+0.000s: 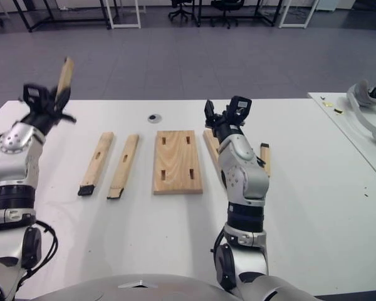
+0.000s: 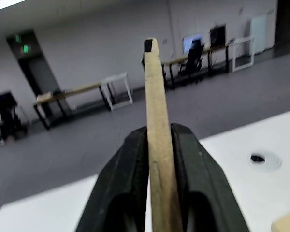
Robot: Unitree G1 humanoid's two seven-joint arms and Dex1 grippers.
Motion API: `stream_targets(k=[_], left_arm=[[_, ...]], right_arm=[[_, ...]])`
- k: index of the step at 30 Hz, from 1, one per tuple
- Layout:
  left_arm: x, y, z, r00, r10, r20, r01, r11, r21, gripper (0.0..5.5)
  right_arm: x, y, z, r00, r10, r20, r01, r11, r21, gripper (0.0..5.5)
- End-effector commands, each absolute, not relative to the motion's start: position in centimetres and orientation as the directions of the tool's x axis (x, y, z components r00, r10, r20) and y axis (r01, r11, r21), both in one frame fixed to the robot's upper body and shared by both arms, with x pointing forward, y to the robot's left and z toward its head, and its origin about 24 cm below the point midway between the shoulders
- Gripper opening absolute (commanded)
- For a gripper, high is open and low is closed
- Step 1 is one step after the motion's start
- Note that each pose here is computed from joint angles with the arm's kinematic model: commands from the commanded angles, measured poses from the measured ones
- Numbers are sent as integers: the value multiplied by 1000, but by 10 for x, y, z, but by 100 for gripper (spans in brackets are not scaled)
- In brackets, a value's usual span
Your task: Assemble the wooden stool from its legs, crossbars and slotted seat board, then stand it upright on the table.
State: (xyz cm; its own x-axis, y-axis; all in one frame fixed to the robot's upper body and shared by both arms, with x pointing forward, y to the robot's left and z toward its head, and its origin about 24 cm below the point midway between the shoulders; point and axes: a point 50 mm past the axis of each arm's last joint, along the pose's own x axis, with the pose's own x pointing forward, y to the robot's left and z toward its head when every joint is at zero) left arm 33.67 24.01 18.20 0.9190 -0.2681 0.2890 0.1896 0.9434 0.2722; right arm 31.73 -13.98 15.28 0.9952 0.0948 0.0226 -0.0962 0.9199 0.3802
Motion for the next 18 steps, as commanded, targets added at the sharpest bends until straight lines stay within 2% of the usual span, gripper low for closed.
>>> stream_targets(k=[1, 4, 7, 12, 18], left_arm=[[324, 161, 199, 699, -560, 445, 582, 807, 102, 57], [313, 139, 195, 596, -644, 479, 763, 640, -90, 57], [310, 133, 195, 553, -693, 462, 813, 571, -116, 57], [298, 115, 189, 455, -791, 409, 884, 456, -101, 57], [299, 108, 186, 488, -807, 333, 828, 549, 116, 38]], right_arm=[[313, -115, 211, 902, 326, 282, -431, 697, 573, 338], [300, -109, 238, 728, 518, 449, -678, 446, 585, 338], [289, -110, 250, 583, 642, 498, -795, 325, 512, 338], [290, -106, 247, 562, 692, 454, -798, 310, 516, 338], [296, -103, 234, 618, 686, 384, -744, 352, 568, 338]])
